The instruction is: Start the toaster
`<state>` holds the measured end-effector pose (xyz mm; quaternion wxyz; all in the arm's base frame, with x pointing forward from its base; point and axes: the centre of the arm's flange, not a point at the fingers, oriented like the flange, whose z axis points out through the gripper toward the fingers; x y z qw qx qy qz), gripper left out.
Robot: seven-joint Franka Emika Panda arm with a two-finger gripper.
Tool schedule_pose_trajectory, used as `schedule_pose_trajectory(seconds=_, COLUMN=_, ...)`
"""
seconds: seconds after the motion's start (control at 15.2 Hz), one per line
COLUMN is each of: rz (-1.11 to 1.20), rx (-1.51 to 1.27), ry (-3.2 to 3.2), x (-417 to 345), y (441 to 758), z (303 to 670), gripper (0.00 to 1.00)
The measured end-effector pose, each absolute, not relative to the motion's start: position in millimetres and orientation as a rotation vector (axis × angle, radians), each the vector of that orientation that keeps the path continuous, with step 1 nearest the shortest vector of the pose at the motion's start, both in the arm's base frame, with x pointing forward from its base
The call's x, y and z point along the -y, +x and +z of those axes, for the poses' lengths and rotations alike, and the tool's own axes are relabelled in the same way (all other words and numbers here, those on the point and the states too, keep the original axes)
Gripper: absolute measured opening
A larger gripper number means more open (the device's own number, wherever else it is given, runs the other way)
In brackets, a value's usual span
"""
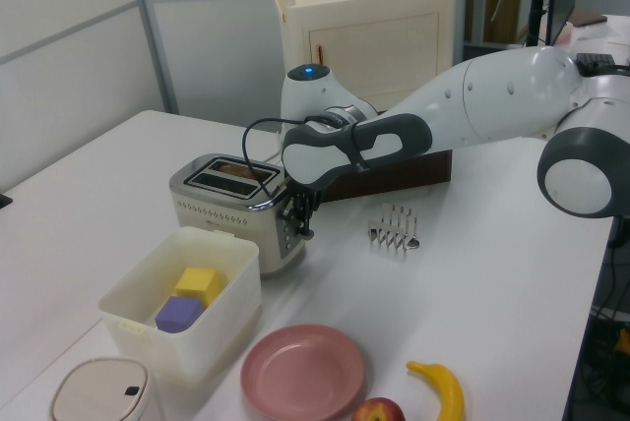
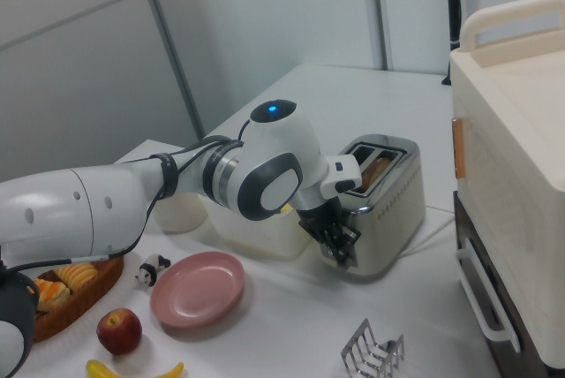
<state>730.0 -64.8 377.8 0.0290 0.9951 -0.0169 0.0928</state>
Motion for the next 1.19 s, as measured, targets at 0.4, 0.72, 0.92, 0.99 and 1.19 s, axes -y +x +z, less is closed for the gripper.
schedule_pose_trajectory(seconds=0.4, rz=0.303, rx=0.056, ry=3.067, x=66.7, y=730.8, z=384.1, gripper=0.03)
schedule_pose_trajectory(seconds=0.72, rz=0.382, rx=0.068, ry=3.063, x=71.1, y=725.0, z=437.6, gripper=0.04)
schedule_pose_trajectory(seconds=0.92, rz=0.398, rx=0.071, ry=3.07, x=70.4, y=715.4, z=476.1, gripper=0.05)
schedule_pose_trajectory(seconds=0.99, rz=0.396, rx=0.071, ry=3.073, x=70.3, y=712.0, z=485.2, gripper=0.06)
schedule_pose_trajectory(seconds=1.19, rz=0.365, rx=0.073, ry=3.084, x=70.0, y=703.5, z=499.9, gripper=0.07)
